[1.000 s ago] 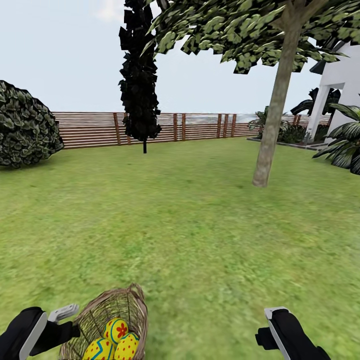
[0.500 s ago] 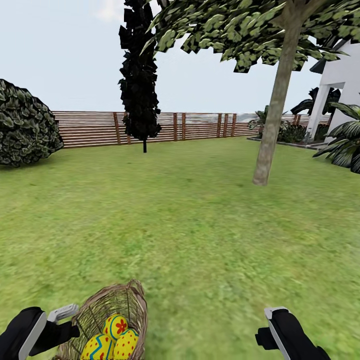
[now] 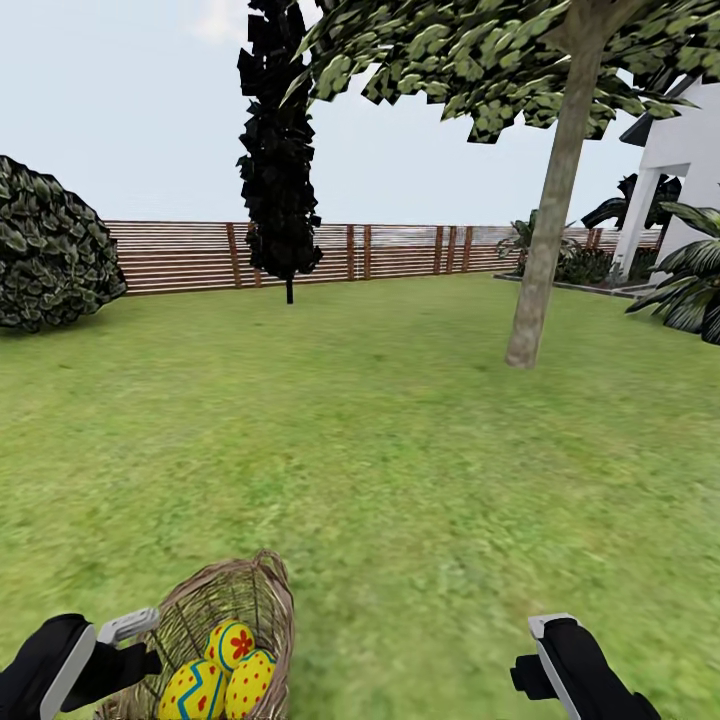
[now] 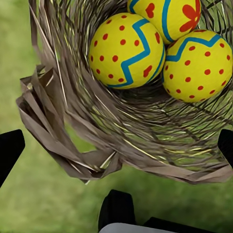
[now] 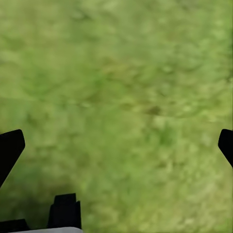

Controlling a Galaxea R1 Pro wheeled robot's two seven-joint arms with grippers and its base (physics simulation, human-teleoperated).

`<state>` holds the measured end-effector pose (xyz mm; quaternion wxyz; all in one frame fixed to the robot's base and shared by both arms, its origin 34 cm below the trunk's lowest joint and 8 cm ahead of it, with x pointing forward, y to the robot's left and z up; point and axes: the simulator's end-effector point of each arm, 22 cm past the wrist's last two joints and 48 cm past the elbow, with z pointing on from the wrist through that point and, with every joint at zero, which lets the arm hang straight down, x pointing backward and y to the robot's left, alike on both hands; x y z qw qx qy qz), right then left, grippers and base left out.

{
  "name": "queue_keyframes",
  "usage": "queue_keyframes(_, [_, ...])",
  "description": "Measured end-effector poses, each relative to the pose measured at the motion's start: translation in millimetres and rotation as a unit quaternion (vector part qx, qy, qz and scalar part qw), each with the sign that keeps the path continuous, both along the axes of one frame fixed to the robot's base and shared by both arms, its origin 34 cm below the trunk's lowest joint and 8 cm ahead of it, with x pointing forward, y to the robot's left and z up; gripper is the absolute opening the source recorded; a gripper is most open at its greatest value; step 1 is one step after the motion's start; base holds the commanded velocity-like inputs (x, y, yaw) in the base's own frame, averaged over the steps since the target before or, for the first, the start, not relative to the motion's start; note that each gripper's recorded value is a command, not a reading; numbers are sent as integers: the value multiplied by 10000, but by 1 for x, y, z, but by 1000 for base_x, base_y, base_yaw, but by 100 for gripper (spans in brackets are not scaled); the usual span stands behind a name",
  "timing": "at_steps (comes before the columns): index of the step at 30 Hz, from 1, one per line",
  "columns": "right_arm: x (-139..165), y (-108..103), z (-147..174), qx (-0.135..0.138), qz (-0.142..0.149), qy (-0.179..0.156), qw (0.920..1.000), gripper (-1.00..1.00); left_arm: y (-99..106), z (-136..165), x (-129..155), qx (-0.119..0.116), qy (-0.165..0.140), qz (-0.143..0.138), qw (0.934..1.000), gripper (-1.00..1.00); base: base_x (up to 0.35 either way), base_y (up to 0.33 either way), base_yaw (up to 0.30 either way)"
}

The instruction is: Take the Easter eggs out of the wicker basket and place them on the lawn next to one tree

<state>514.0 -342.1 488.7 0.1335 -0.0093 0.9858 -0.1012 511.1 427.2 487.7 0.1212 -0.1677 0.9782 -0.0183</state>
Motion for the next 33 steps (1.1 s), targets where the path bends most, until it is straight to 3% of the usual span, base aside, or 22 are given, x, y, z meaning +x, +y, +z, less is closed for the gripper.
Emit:
queue_keyframes(10, [-2,4,-11,97,0,-2,10000,100,-6,-12,-3,8,47,-64,10000,100,0,0,0])
queue_keyframes(15, [-10,-6,-18,18,-10,140,9999,100,0,-6,1,25,-42,-66,10000,100,0,0,0])
queue_keyframes(20, [-18,10,-27,143,-4,267,9995,100,-10,-7,3,-61,-79,-77,9999,100,0,0,0])
queue_keyframes(33, [-19,11,-28,155,-5,278,9995,100,2,1,7,18,-152,-26,9999,100,0,0,0])
